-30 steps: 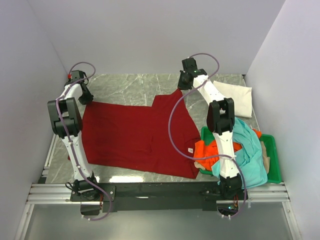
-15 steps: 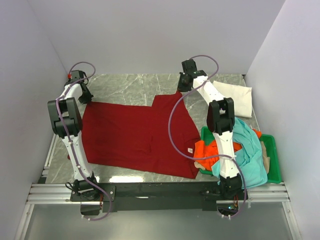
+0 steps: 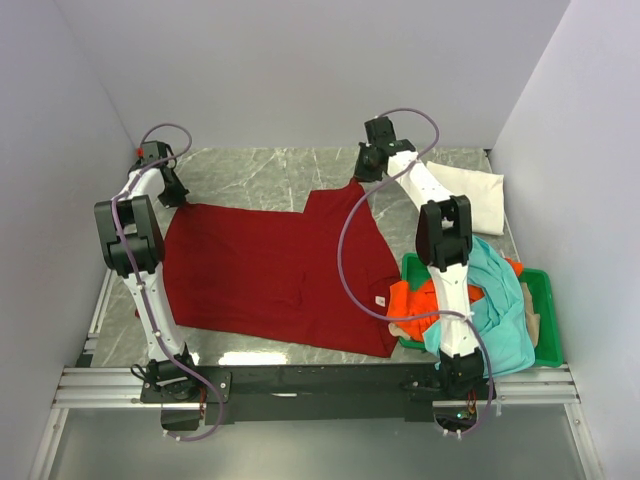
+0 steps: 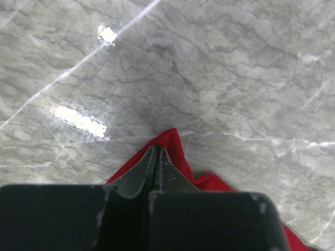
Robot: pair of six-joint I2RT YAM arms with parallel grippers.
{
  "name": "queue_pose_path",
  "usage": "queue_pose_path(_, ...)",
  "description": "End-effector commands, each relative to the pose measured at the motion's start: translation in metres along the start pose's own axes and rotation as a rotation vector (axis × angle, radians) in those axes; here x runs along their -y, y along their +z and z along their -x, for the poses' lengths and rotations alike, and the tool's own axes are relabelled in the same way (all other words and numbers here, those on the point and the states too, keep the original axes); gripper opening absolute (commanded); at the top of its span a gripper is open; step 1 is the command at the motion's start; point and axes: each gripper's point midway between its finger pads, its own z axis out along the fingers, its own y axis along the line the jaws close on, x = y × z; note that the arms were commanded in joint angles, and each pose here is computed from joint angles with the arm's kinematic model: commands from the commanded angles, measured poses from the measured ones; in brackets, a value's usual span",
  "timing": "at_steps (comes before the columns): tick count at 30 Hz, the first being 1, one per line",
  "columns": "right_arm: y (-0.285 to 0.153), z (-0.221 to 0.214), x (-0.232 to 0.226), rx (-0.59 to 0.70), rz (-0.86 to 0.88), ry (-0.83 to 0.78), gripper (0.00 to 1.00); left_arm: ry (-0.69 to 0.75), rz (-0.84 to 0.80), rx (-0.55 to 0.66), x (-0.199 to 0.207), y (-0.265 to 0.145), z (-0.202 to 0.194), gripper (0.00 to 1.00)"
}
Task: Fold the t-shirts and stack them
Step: Fold the tshirt
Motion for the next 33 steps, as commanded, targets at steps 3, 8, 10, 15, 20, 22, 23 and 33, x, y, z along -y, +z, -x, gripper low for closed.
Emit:
queue_pose_path(3,-0.067,0.056,-0.035,0.155,0.119,0.002,0.00,-0.015,-0.056,0.014,0.016,-0.013,0.015,0.00)
queue_pose_path(8,-0.085,0.059,-0.048,0.165,0.188,-0.018,0.00,-0.016,-0.068,0.064,0.019,-0.030,0.029,0.01)
queue_pose_path(10,-0.095,0.059,-0.052,0.171,0.214,-0.027,0.00,-0.019,-0.065,0.083,0.017,-0.037,0.031,0.00)
queue_pose_path(15,-0.120,0.061,-0.060,0.192,0.260,-0.043,0.00,-0.012,-0.058,0.098,0.014,-0.044,0.031,0.00)
queue_pose_path(20,-0.130,0.065,-0.062,0.205,0.260,-0.054,0.00,-0.034,-0.083,0.118,0.019,-0.047,0.042,0.00)
queue_pose_path(22,-0.133,0.070,-0.064,0.219,0.265,-0.057,0.00,-0.040,-0.092,0.118,0.021,-0.045,0.044,0.00)
queue_pose_path(23,-0.132,0.071,-0.065,0.219,0.266,-0.057,0.00,-0.041,-0.105,0.127,0.024,-0.047,0.049,0.00)
queue_pose_path(33,-0.137,0.099,-0.075,0.280,0.284,-0.063,0.00,-0.052,-0.134,0.146,0.030,-0.039,0.065,0.00)
